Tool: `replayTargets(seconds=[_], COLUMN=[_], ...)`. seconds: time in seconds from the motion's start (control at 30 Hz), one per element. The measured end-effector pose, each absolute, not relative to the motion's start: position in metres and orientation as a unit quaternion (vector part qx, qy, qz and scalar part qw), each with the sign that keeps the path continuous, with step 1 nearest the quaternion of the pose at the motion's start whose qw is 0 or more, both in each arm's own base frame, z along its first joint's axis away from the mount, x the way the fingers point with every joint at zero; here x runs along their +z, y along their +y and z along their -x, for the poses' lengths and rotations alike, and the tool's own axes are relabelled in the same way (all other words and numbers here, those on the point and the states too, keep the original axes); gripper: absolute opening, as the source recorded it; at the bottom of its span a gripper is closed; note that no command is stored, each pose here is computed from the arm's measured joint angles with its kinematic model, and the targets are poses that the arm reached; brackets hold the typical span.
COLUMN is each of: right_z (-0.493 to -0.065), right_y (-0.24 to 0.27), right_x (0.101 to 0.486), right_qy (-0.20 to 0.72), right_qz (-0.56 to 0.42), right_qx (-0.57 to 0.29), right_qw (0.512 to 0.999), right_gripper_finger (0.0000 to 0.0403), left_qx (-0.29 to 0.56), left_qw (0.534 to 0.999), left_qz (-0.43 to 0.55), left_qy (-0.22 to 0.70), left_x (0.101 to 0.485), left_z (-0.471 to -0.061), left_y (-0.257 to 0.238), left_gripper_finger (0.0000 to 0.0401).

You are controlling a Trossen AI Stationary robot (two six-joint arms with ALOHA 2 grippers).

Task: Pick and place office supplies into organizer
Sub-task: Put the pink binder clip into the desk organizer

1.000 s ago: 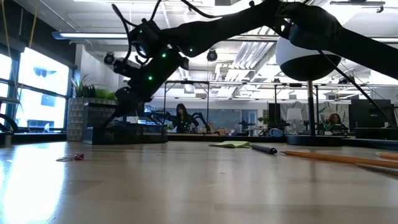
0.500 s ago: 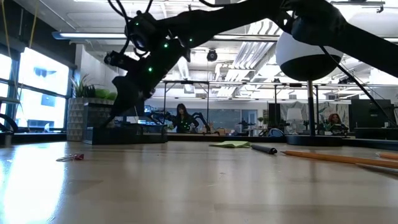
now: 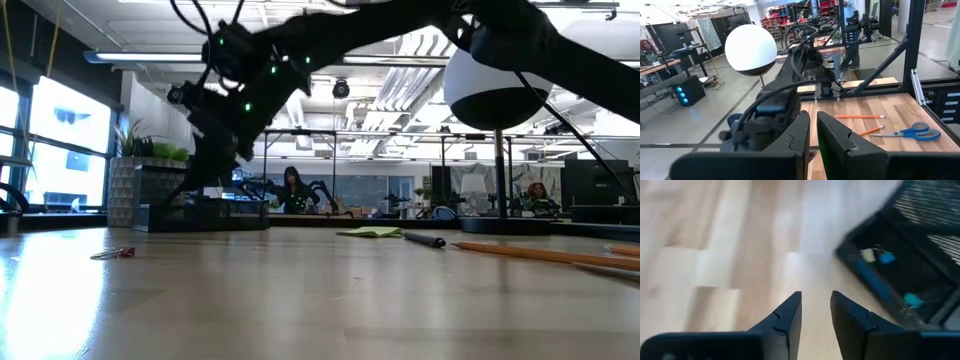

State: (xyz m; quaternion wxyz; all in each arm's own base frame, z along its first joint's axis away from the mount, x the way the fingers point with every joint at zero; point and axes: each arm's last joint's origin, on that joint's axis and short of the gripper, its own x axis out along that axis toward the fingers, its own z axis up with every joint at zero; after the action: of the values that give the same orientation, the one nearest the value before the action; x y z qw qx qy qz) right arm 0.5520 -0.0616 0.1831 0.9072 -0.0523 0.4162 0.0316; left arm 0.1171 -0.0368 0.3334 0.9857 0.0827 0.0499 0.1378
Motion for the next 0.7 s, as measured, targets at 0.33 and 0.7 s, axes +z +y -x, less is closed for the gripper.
replayTargets(seconds=[0.33,0.7], right_z=[-0.548,-0.548], right_y=[-0.013,0.044], right_x=[0.187,0.157], right_qy=[0.425,0.419], right_qz=[0.014,0.003], right_qx=[0.158,0.217], right_qw=[0.891,0.882], right_gripper_finger=[0.0091,0.0094], left_qx=[0.138,0.127], left_qw=[0.986,0.989], left_qz=[-0.081,-0.055], left_qy=[0.050,0.052], left_x=[0.333,0.332], left_z=[-0.117,-0.117], left_y=[-0.037,-0.037], left_gripper_finger=[0.0026,0.0026])
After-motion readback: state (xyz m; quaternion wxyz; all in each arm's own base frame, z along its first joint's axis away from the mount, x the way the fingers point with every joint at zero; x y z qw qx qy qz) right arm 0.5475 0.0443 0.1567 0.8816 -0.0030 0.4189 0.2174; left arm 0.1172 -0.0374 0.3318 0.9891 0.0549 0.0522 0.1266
